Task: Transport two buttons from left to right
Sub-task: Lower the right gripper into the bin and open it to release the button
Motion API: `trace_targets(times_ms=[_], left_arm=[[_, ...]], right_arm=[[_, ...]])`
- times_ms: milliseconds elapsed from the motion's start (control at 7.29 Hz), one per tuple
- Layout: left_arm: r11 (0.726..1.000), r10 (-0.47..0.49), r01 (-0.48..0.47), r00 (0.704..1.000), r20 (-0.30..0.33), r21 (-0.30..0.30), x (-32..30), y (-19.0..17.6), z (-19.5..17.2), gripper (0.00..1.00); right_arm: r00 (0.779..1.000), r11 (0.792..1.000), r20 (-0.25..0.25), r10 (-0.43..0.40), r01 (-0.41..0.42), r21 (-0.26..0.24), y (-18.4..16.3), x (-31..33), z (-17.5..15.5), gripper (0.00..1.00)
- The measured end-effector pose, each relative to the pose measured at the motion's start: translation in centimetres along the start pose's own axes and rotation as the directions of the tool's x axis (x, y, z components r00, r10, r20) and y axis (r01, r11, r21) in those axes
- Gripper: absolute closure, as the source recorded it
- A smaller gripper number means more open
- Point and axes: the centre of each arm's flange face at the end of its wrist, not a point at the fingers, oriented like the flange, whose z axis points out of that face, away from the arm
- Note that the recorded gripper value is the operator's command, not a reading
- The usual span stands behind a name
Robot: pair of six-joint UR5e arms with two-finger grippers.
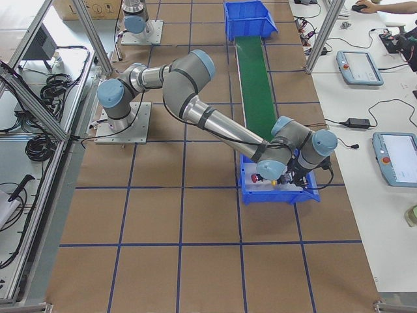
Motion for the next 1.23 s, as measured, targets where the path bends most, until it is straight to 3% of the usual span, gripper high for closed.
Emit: trace_targets(times_ms=[274, 548, 1097, 1234], left_arm=[[1.000, 0.001, -0.001, 1.000, 0.001, -0.002, 0.0, 0.1, 0.1, 0.00], [1.000, 0.000, 0.000, 1.000, 0.000, -0.003, 0.0, 0.2, 0.1, 0.00], [1.000, 0.000, 0.000, 1.000, 0.000, -0.003, 0.0, 0.2, 0.1, 0.00], [1.000, 0.000, 0.000, 1.000, 0.000, -0.003, 0.0, 0.1, 0.1, 0.00]], right_arm=[[1.000, 1.000, -0.002, 0.000, 0.000, 0.003, 0.0, 0.0, -0.3, 0.40], [1.000, 1.000, -0.013, -0.006, 0.006, 0.012, 0.0, -0.9, -2.7, 0.40], [0.994, 0.993, -0.081, -0.073, 0.080, 0.092, -1.4, -8.0, -14.0, 0.40], [0.988, 0.984, -0.094, -0.119, 0.130, 0.120, -3.0, -12.1, -16.4, 0.30]])
